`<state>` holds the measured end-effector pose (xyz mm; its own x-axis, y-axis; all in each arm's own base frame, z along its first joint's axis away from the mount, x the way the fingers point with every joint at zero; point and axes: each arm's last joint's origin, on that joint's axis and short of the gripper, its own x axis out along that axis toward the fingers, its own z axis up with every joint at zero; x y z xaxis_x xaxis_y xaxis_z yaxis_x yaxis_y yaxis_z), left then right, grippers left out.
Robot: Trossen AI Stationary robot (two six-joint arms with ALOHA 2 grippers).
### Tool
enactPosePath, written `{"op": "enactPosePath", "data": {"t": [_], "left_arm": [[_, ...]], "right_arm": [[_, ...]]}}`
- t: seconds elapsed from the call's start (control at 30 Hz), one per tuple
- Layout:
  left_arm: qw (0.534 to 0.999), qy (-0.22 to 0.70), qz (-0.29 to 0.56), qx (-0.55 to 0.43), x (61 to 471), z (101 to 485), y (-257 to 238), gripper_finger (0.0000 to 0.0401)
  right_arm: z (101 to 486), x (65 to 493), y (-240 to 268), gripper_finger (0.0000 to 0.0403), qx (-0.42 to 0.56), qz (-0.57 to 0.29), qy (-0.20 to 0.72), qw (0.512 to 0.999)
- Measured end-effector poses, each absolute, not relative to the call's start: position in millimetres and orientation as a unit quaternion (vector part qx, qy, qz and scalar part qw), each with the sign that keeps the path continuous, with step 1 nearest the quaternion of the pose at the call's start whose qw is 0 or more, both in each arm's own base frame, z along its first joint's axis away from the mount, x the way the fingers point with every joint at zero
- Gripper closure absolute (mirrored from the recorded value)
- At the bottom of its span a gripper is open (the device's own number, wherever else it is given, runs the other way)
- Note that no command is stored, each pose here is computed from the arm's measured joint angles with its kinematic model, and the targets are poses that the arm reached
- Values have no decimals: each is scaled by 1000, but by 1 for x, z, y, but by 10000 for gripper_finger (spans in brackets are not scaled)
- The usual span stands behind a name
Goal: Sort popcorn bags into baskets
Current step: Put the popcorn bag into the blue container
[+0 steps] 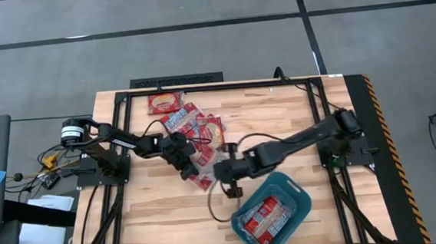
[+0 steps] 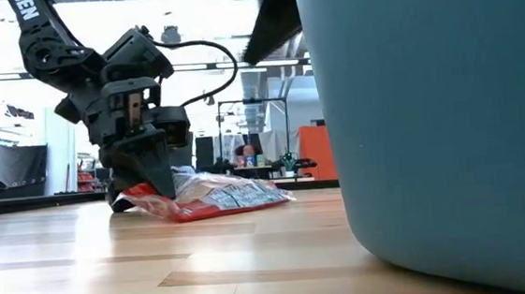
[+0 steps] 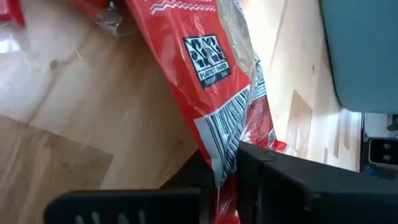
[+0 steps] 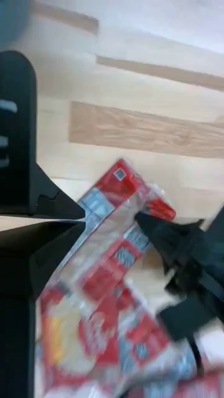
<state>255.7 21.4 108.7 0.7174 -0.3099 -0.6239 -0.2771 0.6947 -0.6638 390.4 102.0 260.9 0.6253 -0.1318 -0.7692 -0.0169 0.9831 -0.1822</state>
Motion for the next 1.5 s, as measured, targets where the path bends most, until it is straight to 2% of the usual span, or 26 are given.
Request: {"op": "enactPosePath", "data": {"t": [0.13,0.33,0.53,0.77,1.1,1.5], "left_arm": [[824,359,-28,-437,267,126,18,395],[838,276,-56,-468,292,185,8,395],[844,249,-102,-464,323,236,-27,397],[856,258,-141,-424,361,269,-75,397],[849,313,-153,-398,419,238,-114,397],[812,369,-151,-427,438,195,-138,394]], "right_arm": [[291,356,116,361,-102,-67,435,892],[325,300,131,361,-100,-143,429,886],[349,250,138,361,-86,-207,400,888],[364,217,135,361,-73,-258,359,894],[364,210,144,361,-66,-250,352,900],[364,208,146,361,-58,-247,349,902]]}}
